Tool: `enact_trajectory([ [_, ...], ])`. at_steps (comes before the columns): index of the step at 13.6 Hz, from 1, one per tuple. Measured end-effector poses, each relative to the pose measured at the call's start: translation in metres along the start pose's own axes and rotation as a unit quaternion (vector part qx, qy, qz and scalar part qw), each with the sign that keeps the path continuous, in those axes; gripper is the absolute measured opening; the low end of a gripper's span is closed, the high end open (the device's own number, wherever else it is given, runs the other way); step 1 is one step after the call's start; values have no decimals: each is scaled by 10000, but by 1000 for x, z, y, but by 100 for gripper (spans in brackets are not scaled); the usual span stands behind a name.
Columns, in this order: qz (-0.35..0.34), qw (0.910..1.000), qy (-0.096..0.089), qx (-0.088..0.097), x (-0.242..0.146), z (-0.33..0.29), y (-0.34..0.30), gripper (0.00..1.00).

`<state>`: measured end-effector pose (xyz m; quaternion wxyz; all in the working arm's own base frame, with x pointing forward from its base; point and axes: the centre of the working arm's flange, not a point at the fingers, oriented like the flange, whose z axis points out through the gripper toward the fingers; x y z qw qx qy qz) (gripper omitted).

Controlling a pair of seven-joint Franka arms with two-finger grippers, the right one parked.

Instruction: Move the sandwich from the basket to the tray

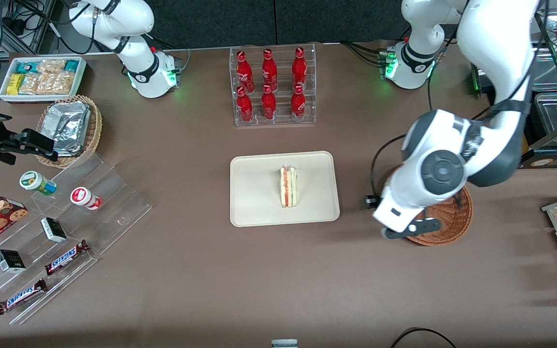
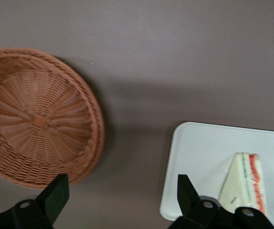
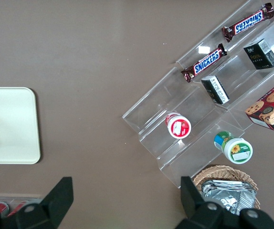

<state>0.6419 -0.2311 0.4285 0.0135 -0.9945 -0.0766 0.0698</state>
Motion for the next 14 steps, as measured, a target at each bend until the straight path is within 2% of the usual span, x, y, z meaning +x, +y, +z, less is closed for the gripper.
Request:
enact_trajectory([
  [2,107,9999,-11,-88,1,-19,-34,100],
  [5,312,9993,-211,11,-14,-58,-97,100],
  [9,740,9957,-515,232,-58,-116,-163,100],
  [11,822,9947,-564,251,-75,-137,-188,100],
  [14,769,9953,-522,255,-97,-160,-203,100],
])
